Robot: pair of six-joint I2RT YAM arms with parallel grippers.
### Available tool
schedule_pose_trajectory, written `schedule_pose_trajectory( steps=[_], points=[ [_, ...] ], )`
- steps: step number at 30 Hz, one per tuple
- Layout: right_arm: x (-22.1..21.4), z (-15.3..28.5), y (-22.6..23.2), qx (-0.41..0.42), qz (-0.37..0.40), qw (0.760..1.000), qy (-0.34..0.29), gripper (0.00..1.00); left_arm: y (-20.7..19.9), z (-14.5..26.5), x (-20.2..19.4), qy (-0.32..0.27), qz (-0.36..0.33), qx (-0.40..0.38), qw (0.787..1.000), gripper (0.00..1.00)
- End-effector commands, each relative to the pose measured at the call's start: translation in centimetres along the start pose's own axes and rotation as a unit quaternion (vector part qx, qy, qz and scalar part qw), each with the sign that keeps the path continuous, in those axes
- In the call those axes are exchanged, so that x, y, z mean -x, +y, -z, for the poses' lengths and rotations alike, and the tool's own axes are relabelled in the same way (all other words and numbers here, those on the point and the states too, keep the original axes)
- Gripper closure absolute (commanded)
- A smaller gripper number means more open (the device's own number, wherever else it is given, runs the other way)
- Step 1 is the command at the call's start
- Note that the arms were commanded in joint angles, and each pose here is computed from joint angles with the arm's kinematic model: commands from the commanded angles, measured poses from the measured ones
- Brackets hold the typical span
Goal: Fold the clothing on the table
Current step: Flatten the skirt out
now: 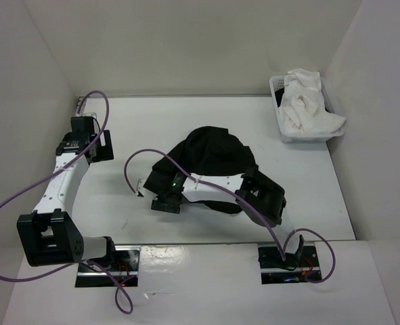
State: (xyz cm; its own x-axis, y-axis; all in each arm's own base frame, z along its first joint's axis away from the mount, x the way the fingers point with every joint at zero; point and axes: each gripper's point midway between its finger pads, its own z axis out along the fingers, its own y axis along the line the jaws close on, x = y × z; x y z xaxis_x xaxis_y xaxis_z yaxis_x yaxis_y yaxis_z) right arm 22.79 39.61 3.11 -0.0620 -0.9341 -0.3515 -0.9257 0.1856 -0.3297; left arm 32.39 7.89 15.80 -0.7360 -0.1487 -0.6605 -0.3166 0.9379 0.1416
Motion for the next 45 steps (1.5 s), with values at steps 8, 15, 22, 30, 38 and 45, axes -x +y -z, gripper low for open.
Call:
schedule_pose_trajectory(
  steps=[8,15,22,30,38,45],
  points=[
    [-0.4,-1.7,0.3,-0.014,0.002,1.000,0.009,0.84,-0.4,1.0,1.3,-0.021,0.014,-0.017,1.000,0.00],
    [5.0,8.2,-5.1,-0.060,-0.040,0.993,-0.096,1.00,-2.0,1.4,1.4,-0.024,-0.010,-0.069,0.997,0.00],
    [6.1,18.0,-11.5,-0.088,-0.096,0.973,-0.189,1.00,-4.3,3.0,1.9,-0.041,-0.042,-0.149,0.987,0.02],
    [4.0,22.5,-15.4,-0.092,-0.135,0.957,-0.238,1.00,-10.7,8.7,1.9,-0.125,-0.147,-0.351,0.916,0.13],
    [4.2,24.1,-13.4,-0.045,-0.111,0.956,-0.266,1.00,-15.6,10.5,-0.4,-0.195,-0.278,-0.434,0.834,0.06],
    [5.1,26.1,-10.7,0.035,-0.062,0.956,-0.284,1.00,-16.9,10.3,-1.1,-0.246,-0.322,-0.473,0.783,0.04]
  ],
)
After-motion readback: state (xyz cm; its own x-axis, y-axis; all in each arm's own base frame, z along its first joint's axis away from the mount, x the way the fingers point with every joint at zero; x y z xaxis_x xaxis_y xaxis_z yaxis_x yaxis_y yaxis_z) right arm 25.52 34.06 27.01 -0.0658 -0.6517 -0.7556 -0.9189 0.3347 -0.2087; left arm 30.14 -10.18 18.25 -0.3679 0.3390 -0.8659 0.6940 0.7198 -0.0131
